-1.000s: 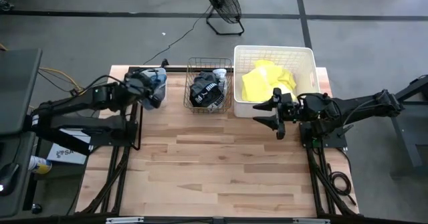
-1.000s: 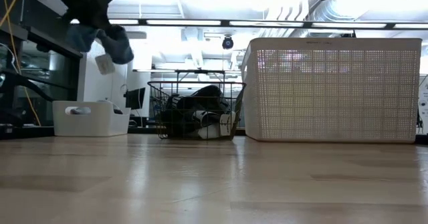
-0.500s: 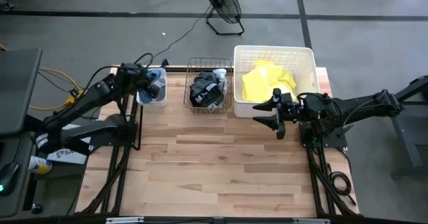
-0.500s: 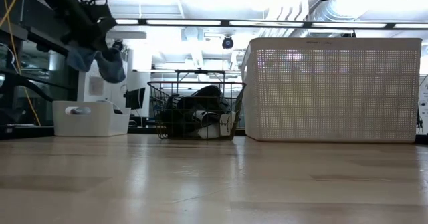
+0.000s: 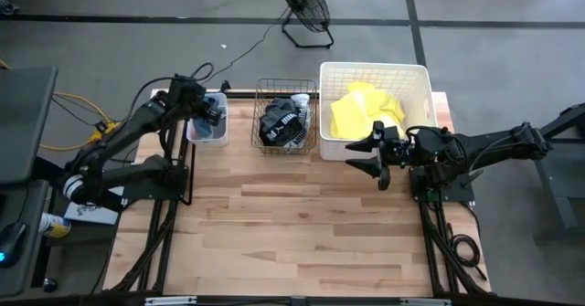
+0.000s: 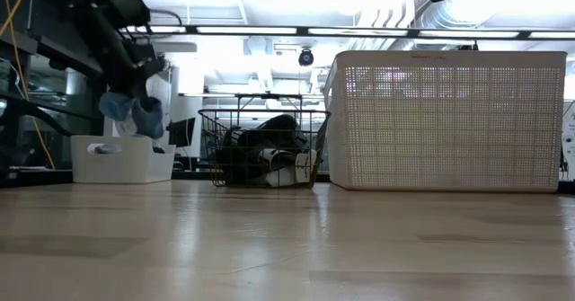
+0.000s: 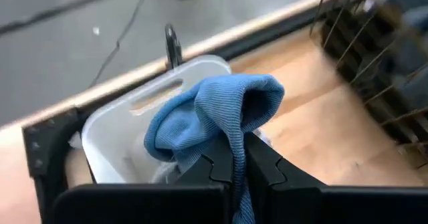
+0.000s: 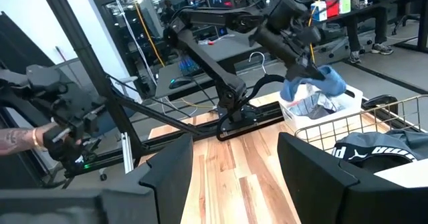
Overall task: Pick & Place Cloths
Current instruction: Put the blue sock into the left white bin
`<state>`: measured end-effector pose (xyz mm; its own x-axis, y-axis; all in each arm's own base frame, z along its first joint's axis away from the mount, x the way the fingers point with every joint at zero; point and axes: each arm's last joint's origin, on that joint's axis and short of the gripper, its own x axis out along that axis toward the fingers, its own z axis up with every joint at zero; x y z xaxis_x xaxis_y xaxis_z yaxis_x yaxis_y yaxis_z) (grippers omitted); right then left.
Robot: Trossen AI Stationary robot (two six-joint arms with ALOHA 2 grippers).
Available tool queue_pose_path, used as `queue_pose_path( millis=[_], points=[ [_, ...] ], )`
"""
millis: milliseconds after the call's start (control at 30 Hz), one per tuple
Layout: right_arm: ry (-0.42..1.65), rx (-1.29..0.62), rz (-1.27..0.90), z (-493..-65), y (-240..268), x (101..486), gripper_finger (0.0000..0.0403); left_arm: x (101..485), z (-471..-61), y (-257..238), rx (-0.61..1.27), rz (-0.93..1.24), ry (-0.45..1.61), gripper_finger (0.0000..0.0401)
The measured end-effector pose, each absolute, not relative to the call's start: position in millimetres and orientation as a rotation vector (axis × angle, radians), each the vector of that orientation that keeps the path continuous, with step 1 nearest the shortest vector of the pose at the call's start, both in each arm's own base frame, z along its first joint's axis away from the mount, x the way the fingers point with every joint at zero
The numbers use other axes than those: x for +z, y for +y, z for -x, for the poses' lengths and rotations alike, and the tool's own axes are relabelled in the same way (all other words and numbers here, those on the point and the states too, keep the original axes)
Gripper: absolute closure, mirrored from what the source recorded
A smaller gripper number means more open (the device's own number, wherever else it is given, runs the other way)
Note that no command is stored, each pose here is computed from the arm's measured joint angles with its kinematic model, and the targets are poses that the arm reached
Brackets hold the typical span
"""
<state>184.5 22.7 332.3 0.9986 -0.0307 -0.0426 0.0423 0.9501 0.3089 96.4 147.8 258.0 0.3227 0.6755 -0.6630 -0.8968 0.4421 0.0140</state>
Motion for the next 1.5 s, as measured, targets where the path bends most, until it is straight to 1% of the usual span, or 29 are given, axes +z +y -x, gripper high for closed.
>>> queue_pose_path(
  millis=[100, 200, 533, 1000, 1100, 1300, 1400, 1500],
  points=[
    [0.036, -0.041, -0.315, -185, 23, 332, 0.0192, 252, -101, 155, 1.066, 0.407, 0.681, 0.0397],
    [0.036, -0.049, -0.314, -185, 22, 332, 0.0192, 240, -105, 161, 1.079, 0.45, 0.753, 0.0397],
    [0.036, -0.049, -0.314, -185, 22, 332, 0.0192, 210, -117, 181, 1.135, 0.559, 0.86, 0.0397],
    [0.036, -0.049, -0.314, -185, 22, 332, 0.0192, 171, -127, 196, 1.117, 0.633, 1.032, 0.0397],
    [0.036, -0.049, -0.314, -185, 22, 332, 0.0192, 165, -129, 199, 1.12, 0.633, 1.056, 0.0397],
    [0.036, -0.048, -0.314, -185, 22, 332, 0.0192, 166, -129, 199, 1.124, 0.63, 1.048, 0.0397],
    [0.036, -0.048, -0.314, -185, 22, 332, 0.0192, 167, -129, 199, 1.115, 0.635, 1.04, 0.0382],
    [0.039, -0.049, -0.314, -185, 22, 332, 0.0192, 167, -129, 199, 1.118, 0.64, 1.037, 0.0346]
  ],
)
